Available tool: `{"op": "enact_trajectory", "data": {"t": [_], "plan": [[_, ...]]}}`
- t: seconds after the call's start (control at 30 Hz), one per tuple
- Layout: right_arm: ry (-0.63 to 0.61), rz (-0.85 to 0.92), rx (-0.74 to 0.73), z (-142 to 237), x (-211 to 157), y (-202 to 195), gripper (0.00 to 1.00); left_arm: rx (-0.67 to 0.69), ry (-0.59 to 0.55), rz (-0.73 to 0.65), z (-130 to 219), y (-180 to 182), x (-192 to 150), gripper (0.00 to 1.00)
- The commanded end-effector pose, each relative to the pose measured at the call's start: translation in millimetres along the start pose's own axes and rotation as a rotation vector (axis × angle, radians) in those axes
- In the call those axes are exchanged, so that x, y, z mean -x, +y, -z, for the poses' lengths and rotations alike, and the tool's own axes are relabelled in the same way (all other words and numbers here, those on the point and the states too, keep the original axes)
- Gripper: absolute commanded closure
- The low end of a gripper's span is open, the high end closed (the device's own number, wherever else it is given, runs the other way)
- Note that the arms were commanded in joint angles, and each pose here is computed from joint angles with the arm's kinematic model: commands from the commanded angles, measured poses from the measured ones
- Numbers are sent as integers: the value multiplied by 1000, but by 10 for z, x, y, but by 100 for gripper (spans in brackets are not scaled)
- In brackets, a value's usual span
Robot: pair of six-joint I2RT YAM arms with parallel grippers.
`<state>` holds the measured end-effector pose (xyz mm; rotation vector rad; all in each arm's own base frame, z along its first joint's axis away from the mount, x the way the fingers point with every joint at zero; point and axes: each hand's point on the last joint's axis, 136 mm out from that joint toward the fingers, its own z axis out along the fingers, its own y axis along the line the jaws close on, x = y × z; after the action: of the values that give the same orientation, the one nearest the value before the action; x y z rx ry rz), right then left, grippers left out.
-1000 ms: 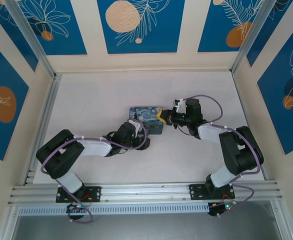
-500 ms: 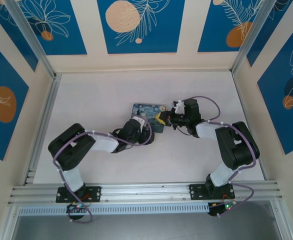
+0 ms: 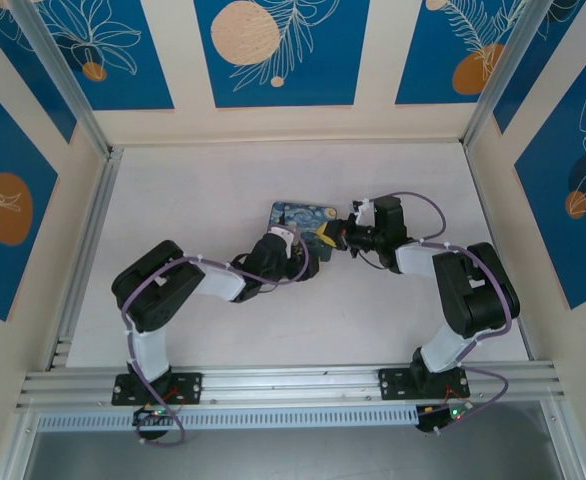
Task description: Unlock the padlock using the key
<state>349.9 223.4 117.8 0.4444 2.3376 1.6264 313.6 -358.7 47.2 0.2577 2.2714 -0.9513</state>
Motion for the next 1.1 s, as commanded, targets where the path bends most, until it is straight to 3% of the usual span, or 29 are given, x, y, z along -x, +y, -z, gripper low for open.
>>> {"op": "enact_trajectory", "data": {"t": [0.0,0.6,1.07], "plan": [[26,4,3,-15,4,-31,100,-109,3,85,-55,-201,-19,32],[29,-15,13,-17,49,-81,100,-134,-133,366,-24,-20,10,42],[29,-18,14,-12,55,-80,100,-159,-134,358,15,-173,2,49]]}}
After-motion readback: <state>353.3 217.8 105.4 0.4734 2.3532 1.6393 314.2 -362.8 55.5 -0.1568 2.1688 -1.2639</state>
